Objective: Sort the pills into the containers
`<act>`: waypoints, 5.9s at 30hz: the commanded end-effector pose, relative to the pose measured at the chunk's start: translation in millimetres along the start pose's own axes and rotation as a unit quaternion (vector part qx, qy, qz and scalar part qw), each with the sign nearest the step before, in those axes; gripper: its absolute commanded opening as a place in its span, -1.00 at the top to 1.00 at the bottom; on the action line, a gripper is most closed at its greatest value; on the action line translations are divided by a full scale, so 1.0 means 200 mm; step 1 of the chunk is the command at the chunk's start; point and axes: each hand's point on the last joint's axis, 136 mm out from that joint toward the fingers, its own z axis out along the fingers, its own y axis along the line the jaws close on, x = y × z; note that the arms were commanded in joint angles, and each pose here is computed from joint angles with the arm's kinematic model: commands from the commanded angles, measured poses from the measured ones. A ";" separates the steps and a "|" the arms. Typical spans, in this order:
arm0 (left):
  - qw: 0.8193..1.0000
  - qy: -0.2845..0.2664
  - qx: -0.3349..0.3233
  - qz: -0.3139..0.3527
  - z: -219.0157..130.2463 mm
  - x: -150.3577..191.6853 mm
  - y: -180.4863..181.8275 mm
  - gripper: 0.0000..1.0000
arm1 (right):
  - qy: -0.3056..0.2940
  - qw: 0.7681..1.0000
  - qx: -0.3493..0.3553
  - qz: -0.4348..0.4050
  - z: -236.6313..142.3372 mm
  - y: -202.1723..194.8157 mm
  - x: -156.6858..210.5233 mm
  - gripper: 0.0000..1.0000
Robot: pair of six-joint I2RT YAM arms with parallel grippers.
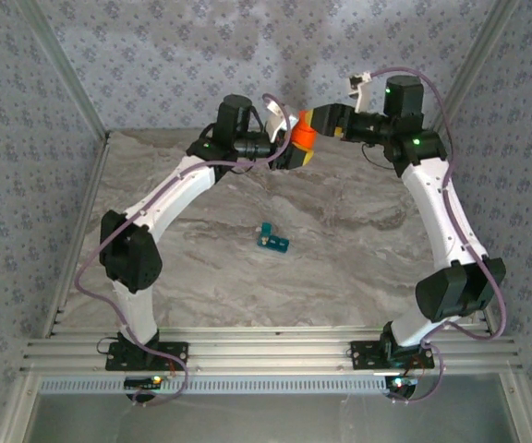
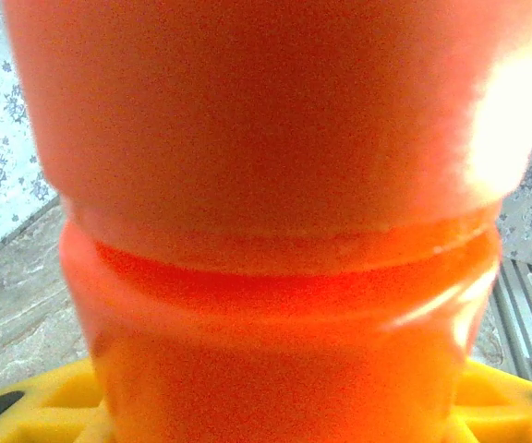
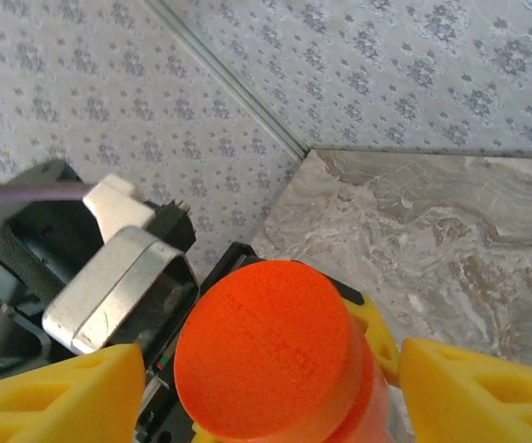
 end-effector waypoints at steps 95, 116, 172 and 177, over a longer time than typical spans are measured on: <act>0.988 0.086 0.113 0.054 -0.12 0.35 -0.22 1.00 | 0.222 0.972 -0.007 -0.076 0.04 0.02 0.50 -0.55; 0.989 0.081 0.111 0.056 -0.12 0.32 -0.22 1.00 | 0.237 0.969 -0.004 -0.065 0.07 -0.01 0.56 -0.15; 0.989 0.078 0.120 0.023 -0.15 0.27 -0.19 1.00 | 0.203 0.974 0.018 -0.101 -0.02 -0.01 0.35 -0.70; 0.989 0.081 0.120 0.021 -0.15 0.28 -0.20 1.00 | 0.208 0.972 0.010 -0.107 0.02 0.02 0.35 -0.69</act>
